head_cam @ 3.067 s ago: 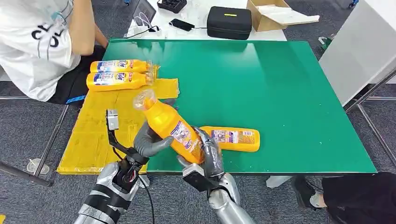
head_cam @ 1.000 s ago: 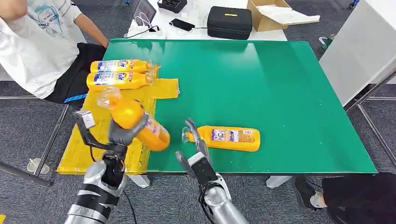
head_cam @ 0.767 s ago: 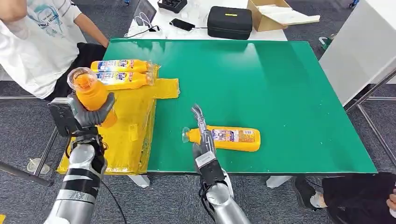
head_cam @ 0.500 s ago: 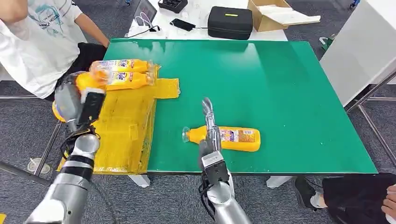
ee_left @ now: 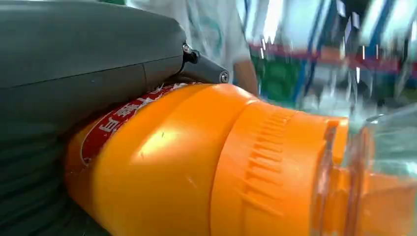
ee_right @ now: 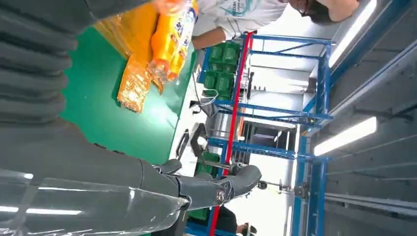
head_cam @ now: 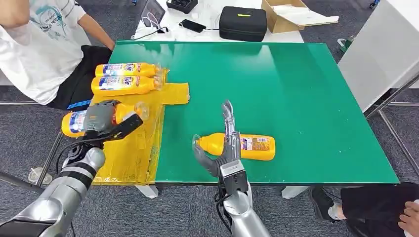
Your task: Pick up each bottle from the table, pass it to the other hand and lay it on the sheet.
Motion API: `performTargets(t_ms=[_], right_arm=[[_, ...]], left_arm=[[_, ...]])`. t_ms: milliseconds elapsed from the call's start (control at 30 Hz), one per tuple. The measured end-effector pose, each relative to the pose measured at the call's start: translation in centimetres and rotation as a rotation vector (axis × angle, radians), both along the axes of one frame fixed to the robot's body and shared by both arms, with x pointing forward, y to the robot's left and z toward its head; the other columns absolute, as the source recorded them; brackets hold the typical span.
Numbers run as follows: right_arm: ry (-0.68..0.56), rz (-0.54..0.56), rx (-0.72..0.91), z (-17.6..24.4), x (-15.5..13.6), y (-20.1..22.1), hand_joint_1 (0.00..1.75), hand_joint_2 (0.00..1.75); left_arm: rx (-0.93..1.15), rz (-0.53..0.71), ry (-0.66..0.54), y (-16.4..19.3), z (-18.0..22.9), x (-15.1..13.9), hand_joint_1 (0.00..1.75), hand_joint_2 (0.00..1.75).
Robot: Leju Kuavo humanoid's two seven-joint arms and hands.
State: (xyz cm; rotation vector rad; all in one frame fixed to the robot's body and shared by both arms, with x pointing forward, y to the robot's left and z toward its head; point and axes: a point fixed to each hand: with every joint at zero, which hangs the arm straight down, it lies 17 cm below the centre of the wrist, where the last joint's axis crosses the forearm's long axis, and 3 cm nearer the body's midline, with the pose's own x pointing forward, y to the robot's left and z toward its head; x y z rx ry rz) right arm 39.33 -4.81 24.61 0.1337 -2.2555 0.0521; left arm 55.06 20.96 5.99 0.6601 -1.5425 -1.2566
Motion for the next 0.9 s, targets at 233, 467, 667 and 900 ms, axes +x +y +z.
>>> performTargets(t_ms=[233,467,667,900], right_arm=[[0.001,0.032,-0.013,-0.2,-0.2,0.6,0.0,1.75],[0.026,0.06,-0.021,-1.2,-0.2,1.2,0.0,1.75],[0.044,0.077,-0.023,-1.8,0.0,1.7,0.0,1.75],[0.061,0.099,-0.027,-2.5,0.1,2.3,0.0,1.75]], left_arm=[[-0.07,-0.073,0.194,0.0,-3.8,-2.5,1.75,1.75],[-0.116,-0.12,0.232,-0.6,-4.8,-3.8,1.75,1.75],[-0.153,-0.144,0.247,-1.2,-5.3,-4.7,0.54,1.75],[-0.269,-0.214,0.304,-2.9,-5.9,-6.8,0.0,0.0]])
